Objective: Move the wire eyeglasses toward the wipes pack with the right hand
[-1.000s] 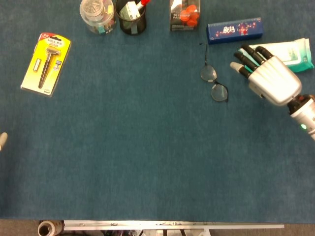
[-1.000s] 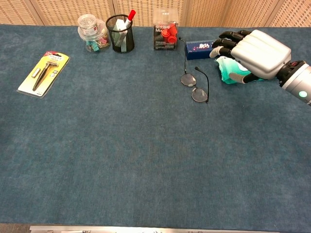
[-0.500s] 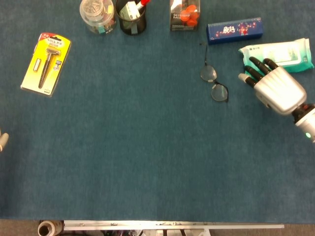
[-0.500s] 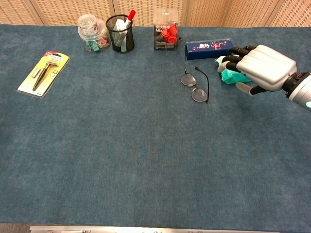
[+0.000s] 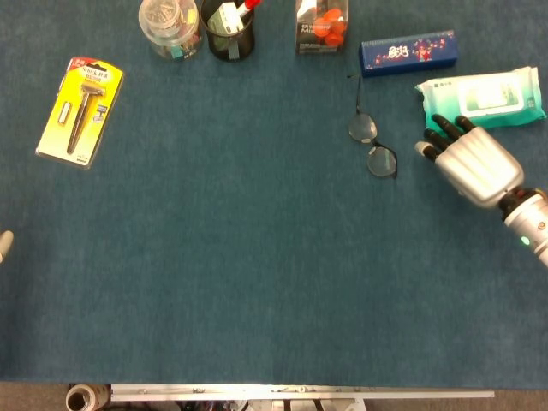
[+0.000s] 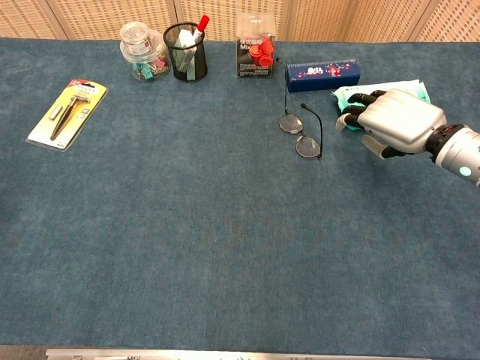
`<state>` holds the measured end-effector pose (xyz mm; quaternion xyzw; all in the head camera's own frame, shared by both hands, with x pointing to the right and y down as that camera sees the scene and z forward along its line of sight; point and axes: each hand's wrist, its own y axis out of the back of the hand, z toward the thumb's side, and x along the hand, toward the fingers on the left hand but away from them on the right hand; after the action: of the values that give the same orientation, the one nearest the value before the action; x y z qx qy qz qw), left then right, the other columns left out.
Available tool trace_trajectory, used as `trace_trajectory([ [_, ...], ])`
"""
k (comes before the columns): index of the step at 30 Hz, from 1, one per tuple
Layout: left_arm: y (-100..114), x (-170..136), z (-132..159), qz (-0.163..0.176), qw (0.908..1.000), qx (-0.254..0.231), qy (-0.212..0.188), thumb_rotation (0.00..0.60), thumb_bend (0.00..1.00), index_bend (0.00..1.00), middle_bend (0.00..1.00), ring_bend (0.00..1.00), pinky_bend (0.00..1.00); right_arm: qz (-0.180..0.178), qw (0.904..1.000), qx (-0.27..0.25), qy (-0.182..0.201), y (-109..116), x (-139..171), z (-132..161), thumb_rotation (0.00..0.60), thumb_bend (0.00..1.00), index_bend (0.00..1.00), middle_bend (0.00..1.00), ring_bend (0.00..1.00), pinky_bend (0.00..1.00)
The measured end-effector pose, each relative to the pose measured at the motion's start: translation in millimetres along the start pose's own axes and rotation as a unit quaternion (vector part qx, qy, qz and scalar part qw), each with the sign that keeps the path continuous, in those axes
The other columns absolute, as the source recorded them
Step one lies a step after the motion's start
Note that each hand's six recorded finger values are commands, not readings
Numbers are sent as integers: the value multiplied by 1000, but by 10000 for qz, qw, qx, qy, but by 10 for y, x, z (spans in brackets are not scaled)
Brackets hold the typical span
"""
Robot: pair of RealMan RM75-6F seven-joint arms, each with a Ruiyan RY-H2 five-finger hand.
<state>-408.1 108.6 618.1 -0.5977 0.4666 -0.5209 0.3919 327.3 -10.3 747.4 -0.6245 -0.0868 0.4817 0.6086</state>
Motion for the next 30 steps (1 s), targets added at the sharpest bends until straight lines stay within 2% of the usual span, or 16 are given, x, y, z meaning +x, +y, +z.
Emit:
trace_trajectory([
  [12, 11, 1, -4, 14, 10000, -15, 5, 600, 228, 667, 552, 437, 562, 145, 9996, -75, 242, -45, -8, 146, 600, 569, 291, 277, 126, 265],
  [30, 24, -1, -9, 37, 10000, -19, 11, 600, 228, 667, 552, 437, 562, 133, 9981, -280, 542, -86, -79, 332, 600, 569, 291, 277, 126, 265],
])
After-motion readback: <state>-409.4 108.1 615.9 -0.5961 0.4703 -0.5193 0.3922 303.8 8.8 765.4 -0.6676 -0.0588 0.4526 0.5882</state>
